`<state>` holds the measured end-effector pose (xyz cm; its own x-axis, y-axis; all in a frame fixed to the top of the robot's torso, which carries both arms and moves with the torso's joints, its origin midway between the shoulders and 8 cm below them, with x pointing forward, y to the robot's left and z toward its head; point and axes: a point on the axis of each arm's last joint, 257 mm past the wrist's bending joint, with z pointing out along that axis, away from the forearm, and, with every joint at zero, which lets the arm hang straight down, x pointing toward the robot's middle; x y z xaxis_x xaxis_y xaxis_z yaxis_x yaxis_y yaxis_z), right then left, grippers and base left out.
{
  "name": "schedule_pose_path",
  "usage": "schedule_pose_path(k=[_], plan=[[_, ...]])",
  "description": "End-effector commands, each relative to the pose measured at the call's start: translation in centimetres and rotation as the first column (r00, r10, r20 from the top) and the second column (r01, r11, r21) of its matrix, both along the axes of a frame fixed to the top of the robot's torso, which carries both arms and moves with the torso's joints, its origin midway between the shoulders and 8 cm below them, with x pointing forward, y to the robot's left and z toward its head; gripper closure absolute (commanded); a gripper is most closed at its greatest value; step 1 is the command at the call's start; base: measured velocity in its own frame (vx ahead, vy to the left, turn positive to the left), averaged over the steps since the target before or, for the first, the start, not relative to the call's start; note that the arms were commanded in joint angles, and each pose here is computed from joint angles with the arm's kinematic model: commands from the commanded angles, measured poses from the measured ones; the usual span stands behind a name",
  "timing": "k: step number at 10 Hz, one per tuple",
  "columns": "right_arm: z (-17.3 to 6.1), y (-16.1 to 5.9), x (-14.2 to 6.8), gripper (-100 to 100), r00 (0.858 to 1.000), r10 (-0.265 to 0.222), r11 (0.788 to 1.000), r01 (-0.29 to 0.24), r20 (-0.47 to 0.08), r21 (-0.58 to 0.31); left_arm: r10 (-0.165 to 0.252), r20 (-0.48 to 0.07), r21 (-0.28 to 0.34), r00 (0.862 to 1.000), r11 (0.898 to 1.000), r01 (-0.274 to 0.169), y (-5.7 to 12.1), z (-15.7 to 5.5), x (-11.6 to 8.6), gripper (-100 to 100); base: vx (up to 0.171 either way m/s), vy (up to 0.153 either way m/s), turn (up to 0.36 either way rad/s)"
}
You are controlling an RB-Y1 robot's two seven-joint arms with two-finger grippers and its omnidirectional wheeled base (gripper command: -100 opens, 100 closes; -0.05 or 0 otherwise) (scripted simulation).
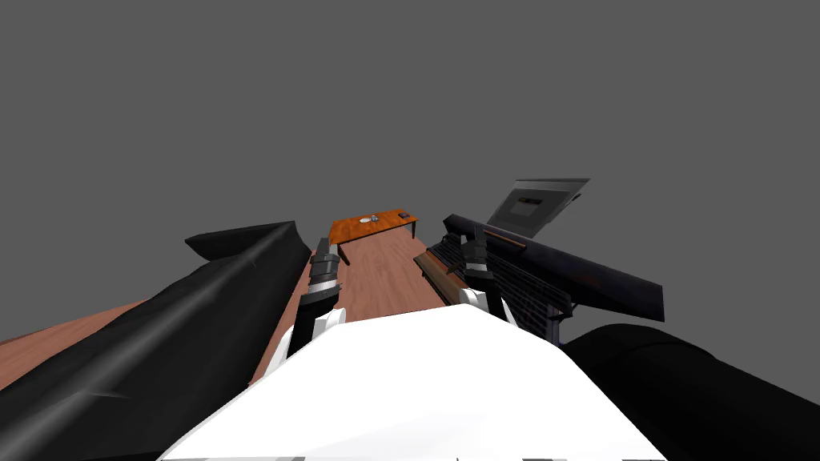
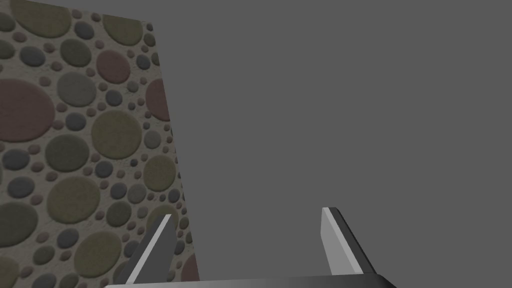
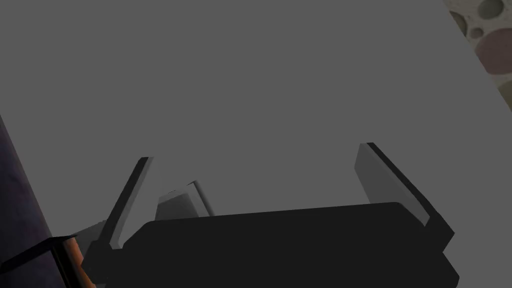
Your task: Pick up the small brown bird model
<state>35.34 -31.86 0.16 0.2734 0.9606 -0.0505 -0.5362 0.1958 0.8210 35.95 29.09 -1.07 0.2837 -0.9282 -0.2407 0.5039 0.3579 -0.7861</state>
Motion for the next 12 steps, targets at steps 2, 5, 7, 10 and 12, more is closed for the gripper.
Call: schedule_pose_path(k=[2, 5, 7, 10, 12], plan=[[-1.0, 1.7, 0.8, -100, 0.998, 0.038, 0.996, -0.042, -0.041, -0.081, 0.000, 0.000, 0.000, 1.000, 1.000, 0.000, 0.0, 0.0, 0.0, 0, 0.028, 0.019, 0.055], [-2.7, 3.7, 1.5, -100, 0.993, 0.073, 0.982, -0.088, -0.094, -0.166, 0.000, 0.000, 0.000, 1.000, 1.000, 0.000, 0.0, 0.0, 0.0, 0, 0.054, 0.046, 0.056], [-5.1, 6.0, 2.1, -100, 0.983, 0.102, 0.958, -0.139, -0.155, -0.251, 0.000, 0.000, 0.000, 1.000, 1.000, 0.000, 0.0, 0.0, 0.0, 0, 0.057, 0.055, 0.074], [-9.8, 10.0, 2.3, -100, 0.957, 0.137, 0.895, -0.231, -0.257, -0.381, 0.000, 0.000, 0.000, 1.000, 1.000, 0.000, 0.0, 0.0, 0.0, 0, 0.108, 0.111, 0.129], [-13.4, 12.5, 1.9, -100, 0.934, 0.149, 0.836, -0.295, -0.325, -0.463, 0.000, 0.000, 0.000, 1.000, 1.000, 0.000, 0.0, 0.0, 0.0, 0, 0.116, 0.114, 0.110]])
